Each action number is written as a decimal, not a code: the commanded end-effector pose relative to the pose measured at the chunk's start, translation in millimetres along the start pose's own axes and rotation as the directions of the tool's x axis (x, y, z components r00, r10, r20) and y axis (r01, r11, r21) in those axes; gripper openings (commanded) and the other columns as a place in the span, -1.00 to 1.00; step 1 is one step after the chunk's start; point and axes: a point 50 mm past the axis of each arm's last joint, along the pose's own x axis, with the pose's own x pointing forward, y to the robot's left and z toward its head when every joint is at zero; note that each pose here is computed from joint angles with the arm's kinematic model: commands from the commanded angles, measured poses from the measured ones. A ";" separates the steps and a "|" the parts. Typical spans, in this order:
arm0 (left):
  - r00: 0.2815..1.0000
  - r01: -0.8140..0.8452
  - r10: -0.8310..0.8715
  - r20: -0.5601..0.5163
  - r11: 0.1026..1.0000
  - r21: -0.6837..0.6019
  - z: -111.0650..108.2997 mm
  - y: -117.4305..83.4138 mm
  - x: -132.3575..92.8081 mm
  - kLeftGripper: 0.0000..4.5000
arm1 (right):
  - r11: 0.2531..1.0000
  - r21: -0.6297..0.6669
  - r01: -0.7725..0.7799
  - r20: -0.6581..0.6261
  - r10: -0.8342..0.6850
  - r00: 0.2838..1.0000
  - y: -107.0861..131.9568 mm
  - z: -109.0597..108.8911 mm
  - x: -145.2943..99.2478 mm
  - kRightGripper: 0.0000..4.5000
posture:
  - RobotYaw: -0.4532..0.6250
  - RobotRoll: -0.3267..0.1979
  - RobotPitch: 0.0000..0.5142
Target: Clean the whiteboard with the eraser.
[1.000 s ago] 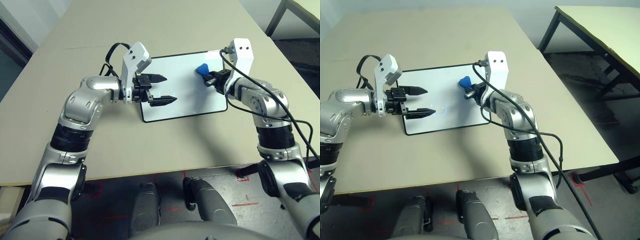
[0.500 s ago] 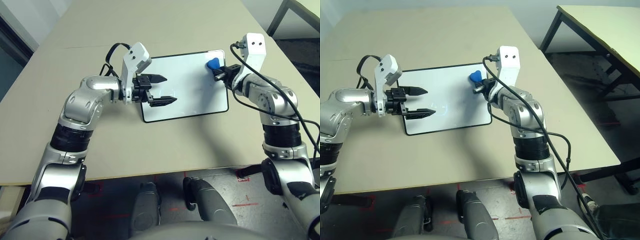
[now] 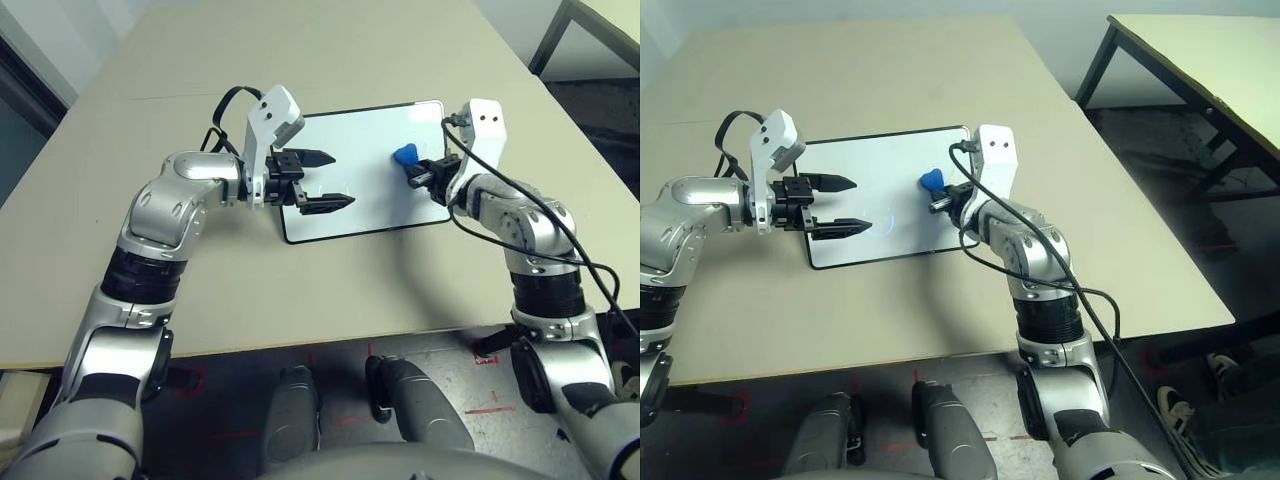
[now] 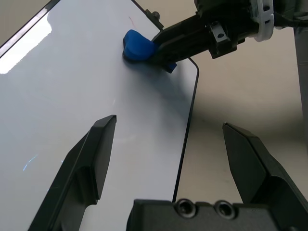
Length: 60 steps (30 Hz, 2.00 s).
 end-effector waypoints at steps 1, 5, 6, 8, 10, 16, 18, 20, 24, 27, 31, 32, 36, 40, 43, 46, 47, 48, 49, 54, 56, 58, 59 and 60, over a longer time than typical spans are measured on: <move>1.000 0.016 -0.016 -0.017 1.000 0.011 0.4 -2.2 1.2 1.00 | 1.000 0.023 0.014 -0.045 -0.013 0.999 -4.6 -8.7 3.7 -0.71 | -0.29 0.25 -0.44; 1.000 0.019 -0.019 -0.016 1.000 0.010 -0.1 -2.7 2.0 1.00 | 0.997 0.012 0.076 0.037 -0.077 0.996 -16.0 9.4 -1.0 -0.71 | -0.29 0.25 -0.44; 1.000 0.020 -0.020 -0.016 1.000 0.010 -0.1 -2.8 2.3 1.00 | 0.995 0.012 0.095 0.059 -0.096 0.994 -18.9 13.9 -2.5 -0.71 | -0.30 0.25 -0.44; 1.000 0.022 -0.022 -0.014 1.000 0.010 0.1 -2.9 2.8 1.00 | 0.991 0.018 0.130 0.099 -0.131 0.986 -23.5 21.3 -5.4 -0.71 | -0.30 0.25 -0.44; 1.000 0.023 -0.023 -0.013 1.000 0.011 0.4 -2.9 3.5 1.00 | 0.988 0.021 0.152 0.120 -0.154 0.981 -25.7 24.3 -6.7 -0.71 | -0.31 0.25 -0.44; 1.000 0.024 -0.024 -0.012 1.000 0.011 0.4 -2.6 4.0 1.00 | 0.984 0.027 0.173 0.133 -0.175 0.975 -27.4 23.6 -6.3 -0.71 | -0.30 0.25 -0.44; 1.000 0.023 -0.023 -0.012 1.000 0.012 0.3 -2.7 3.7 1.00 | 0.986 0.029 0.163 0.119 -0.165 0.979 -25.2 20.4 -5.0 -0.71 | -0.30 0.25 -0.44; 1.000 0.023 -0.023 -0.013 1.000 0.013 0.2 -2.8 3.5 1.00 | 0.990 0.036 0.135 0.083 -0.138 0.987 -20.4 12.6 -2.2 -0.71 | -0.29 0.25 -0.45; 1.000 0.023 -0.023 -0.013 1.000 0.015 1.0 -2.9 3.2 1.00 | 0.994 0.058 0.096 0.033 -0.098 0.995 -14.0 1.8 0.7 -0.71 | -0.29 0.25 -0.46; 1.000 0.024 -0.023 -0.013 1.000 0.017 1.3 -3.2 3.0 1.00 | 0.994 0.090 0.057 -0.015 -0.056 0.998 -8.2 -8.3 2.5 -0.71 | -0.29 0.25 -0.47; 1.000 0.025 -0.024 -0.013 1.000 0.017 1.5 -3.3 2.7 1.00 | 0.994 0.110 0.009 -0.054 -0.003 0.999 0.9 -15.3 2.2 -0.71 | -0.30 0.25 -0.47; 1.000 0.025 -0.025 -0.013 1.000 0.017 1.6 -3.3 2.7 1.00 | 0.994 0.112 0.002 -0.058 0.005 0.998 2.4 -15.8 1.8 -0.71 | -0.30 0.25 -0.47; 1.000 0.028 -0.028 -0.012 0.999 0.018 2.2 -3.1 3.3 1.00 | 0.993 0.120 -0.010 -0.049 0.016 0.999 4.6 -11.6 -0.8 -0.71 | -0.30 0.25 -0.46; 1.000 0.029 -0.029 -0.012 0.999 0.018 2.1 -2.9 3.7 1.00 | 0.995 0.078 0.056 0.080 -0.062 0.995 -6.1 15.2 -8.1 -0.71 | -0.30 0.25 -0.46; 1.000 0.030 -0.029 -0.011 0.999 0.018 1.9 -2.8 3.8 1.00 | 0.991 0.078 0.109 0.171 -0.121 0.978 -13.6 29.6 -11.4 -0.71 | -0.31 0.25 -0.46; 0.999 0.030 -0.030 -0.011 0.999 0.017 1.8 -2.9 4.0 1.00 | 0.987 0.089 0.135 0.193 -0.150 0.970 -18.8 30.5 -10.4 -0.71 | -0.31 0.25 -0.46; 0.999 0.030 -0.030 -0.011 0.999 0.017 1.8 -2.9 4.1 1.00 | 0.986 0.090 0.139 0.194 -0.154 0.969 -20.0 29.5 -9.7 -0.71 | -0.31 0.25 -0.46; 0.999 0.031 -0.030 -0.011 0.999 0.017 1.8 -3.1 4.2 1.00 | 0.986 0.090 0.142 0.191 -0.157 0.969 -20.8 27.6 -8.9 -0.71 | -0.30 0.25 -0.45; 0.999 0.031 -0.031 -0.011 0.999 0.017 1.8 -3.2 4.2 1.00 | 0.986 0.087 0.145 0.185 -0.159 0.970 -21.5 24.7 -7.8 -0.71 | -0.30 0.25 -0.45; 0.999 0.030 -0.030 -0.012 0.999 0.016 2.0 -4.1 3.5 1.00 | 0.988 0.084 0.130 0.102 -0.138 0.985 -18.1 -4.1 1.0 -0.71 | -0.29 0.25 -0.43; 0.999 0.030 -0.030 -0.013 0.999 0.015 2.0 -4.5 3.1 1.00 | 0.989 0.084 0.125 0.073 -0.132 0.989 -17.7 -15.7 4.8 -0.71 | -0.28 0.25 -0.42; 0.999 0.029 -0.029 -0.014 0.999 0.015 2.1 -4.4 2.6 1.00 | 0.989 0.084 0.120 0.044 -0.124 0.991 -17.0 -27.7 8.7 -0.71 | -0.28 0.25 -0.42; 0.999 0.029 -0.029 -0.014 0.999 0.015 2.2 -4.4 2.4 1.00 | 0.989 0.084 0.118 0.038 -0.121 0.992 -16.8 -30.9 9.7 -0.71 | -0.28 0.25 -0.42; 0.999 0.029 -0.029 -0.014 0.999 0.015 2.3 -4.4 2.3 1.00 | 0.990 0.087 0.107 0.022 -0.109 0.994 -15.1 -37.5 12.2 -0.71 | -0.28 0.25 -0.41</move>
